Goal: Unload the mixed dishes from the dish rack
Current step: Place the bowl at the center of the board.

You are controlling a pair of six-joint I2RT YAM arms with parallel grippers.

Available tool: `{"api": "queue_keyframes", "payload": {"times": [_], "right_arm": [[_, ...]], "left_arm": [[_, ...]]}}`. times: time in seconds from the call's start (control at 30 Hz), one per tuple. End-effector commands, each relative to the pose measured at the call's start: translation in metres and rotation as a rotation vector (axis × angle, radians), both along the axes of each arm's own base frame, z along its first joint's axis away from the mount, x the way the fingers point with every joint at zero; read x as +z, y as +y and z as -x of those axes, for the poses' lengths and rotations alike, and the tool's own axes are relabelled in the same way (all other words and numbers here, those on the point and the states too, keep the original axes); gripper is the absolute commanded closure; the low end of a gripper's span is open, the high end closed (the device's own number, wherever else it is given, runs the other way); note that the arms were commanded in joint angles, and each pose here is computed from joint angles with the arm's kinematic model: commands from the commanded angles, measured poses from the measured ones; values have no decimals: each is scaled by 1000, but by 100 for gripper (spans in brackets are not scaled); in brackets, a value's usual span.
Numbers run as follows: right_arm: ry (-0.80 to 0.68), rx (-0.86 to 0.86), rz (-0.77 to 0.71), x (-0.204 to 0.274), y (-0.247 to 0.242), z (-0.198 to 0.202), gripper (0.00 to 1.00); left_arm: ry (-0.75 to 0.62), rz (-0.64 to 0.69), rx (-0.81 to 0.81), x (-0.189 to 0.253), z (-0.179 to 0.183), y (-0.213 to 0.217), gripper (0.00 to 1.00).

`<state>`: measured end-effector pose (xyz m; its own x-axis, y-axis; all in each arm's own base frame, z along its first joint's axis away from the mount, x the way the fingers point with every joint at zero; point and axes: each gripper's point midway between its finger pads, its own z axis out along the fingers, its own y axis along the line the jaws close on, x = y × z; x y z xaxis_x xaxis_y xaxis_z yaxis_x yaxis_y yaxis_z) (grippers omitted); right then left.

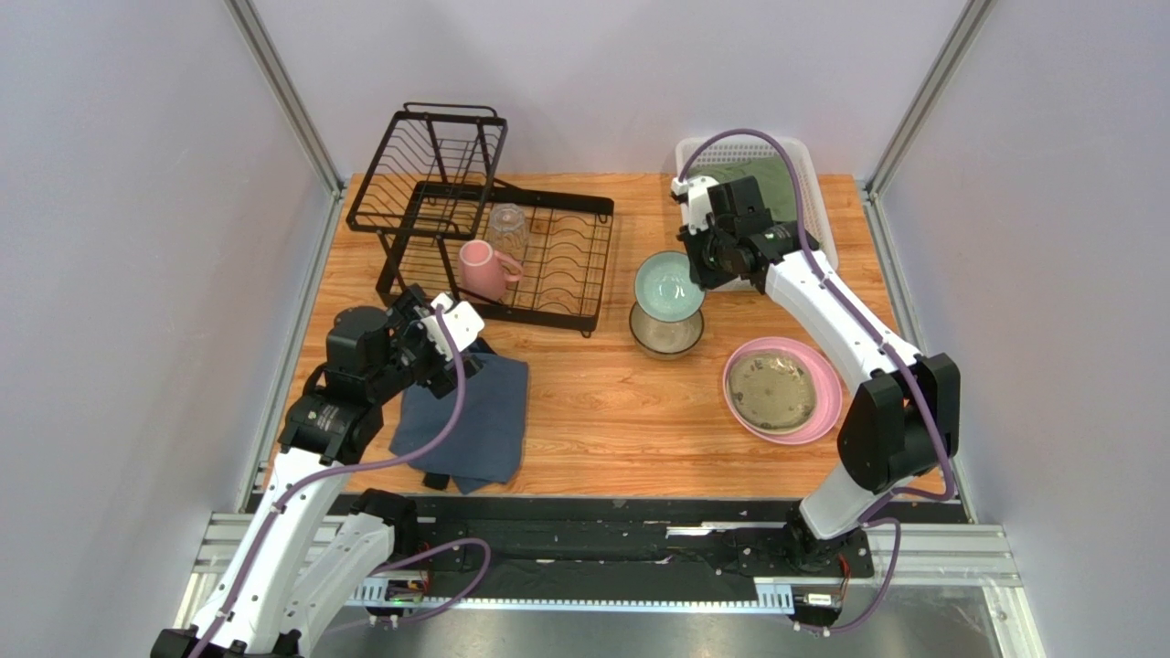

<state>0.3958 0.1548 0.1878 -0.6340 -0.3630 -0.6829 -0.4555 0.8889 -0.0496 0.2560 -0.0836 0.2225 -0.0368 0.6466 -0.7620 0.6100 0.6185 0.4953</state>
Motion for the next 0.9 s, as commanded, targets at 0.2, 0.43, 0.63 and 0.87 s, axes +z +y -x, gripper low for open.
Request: {"api": "queue_keyframes", "payload": {"times": [0.2,0.43,0.63,0.87], "right_arm": [[117,17,-130,-18,12,10,100],[161,14,-113,-42,13,6,100],[170,9,-80,-59,10,1,100],[190,18,-56,-73,9,-1,100]], "left_arm": [[-12,22,-18,13,4,-3,1],[-14,18,-18,12,5,-2,1],[-14,18,-18,11,5,-2,1],[-17,15,-18,11,5,-2,1]]}}
